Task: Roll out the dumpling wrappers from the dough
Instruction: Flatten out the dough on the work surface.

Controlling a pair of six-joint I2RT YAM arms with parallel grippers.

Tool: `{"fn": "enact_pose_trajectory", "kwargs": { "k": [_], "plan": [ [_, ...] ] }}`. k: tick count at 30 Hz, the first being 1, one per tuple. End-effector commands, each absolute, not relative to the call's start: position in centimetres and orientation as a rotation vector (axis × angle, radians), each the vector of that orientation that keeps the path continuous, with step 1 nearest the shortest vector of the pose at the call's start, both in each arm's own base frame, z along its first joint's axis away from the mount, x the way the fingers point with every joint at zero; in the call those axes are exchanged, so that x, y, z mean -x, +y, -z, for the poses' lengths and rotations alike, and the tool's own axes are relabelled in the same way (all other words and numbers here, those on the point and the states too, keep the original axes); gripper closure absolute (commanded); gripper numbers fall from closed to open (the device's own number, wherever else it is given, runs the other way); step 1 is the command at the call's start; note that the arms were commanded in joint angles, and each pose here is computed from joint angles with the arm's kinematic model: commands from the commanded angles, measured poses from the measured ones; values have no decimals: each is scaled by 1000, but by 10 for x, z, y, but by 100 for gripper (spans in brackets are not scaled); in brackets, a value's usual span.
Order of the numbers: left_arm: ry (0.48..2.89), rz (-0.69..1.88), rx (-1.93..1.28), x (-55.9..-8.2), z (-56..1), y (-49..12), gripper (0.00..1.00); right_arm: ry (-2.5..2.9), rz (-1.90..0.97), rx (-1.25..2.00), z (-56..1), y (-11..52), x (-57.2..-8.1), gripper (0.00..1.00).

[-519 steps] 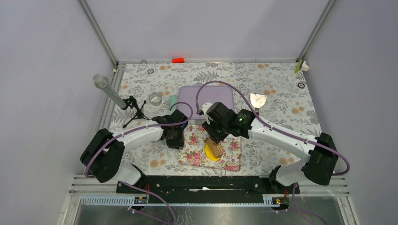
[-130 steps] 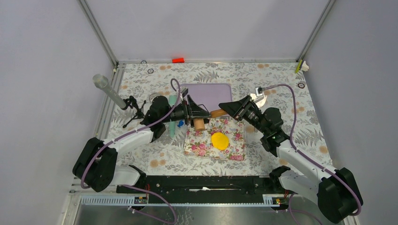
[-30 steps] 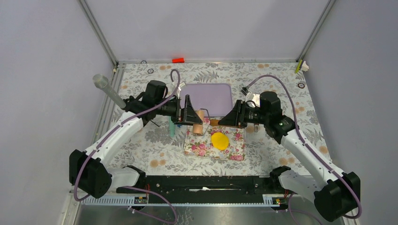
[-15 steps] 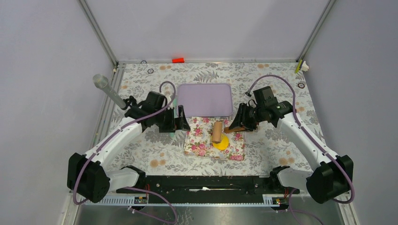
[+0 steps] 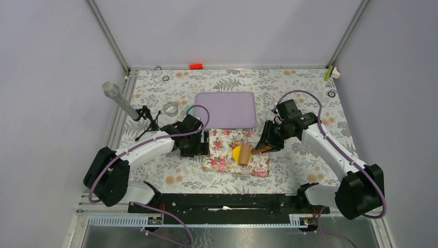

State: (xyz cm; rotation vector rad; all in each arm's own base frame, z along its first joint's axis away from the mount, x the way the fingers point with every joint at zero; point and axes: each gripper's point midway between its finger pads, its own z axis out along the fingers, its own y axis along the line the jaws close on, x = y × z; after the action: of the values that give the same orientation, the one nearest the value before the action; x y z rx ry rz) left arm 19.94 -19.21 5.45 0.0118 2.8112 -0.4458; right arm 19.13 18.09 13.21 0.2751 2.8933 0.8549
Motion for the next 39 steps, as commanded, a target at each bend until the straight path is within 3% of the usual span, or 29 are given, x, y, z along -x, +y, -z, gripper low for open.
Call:
{"fn": "enact_pose_trajectory", "kwargs": {
  "k": [1, 16, 24, 34, 39],
  "plan": [
    [2741, 421, 14, -215, -49, -205, 21, 2835, -788, -368, -135, 171, -199, 100],
    [2818, 367, 9, -209, -16, -205, 22, 2882, -437, -592, -71, 126, -176, 100],
    [2820, 358, 16, -206, -15, -202, 22, 2801, -198, -576, -85, 95, -184, 100],
    [2831, 356, 13, -209, -15, -205, 24, 2850, -260, -573, -76, 101, -169, 100],
    [2839, 355, 12, -205, -10, -204, 33, 2849, -272, -580, -69, 104, -169, 100]
  ]
}}
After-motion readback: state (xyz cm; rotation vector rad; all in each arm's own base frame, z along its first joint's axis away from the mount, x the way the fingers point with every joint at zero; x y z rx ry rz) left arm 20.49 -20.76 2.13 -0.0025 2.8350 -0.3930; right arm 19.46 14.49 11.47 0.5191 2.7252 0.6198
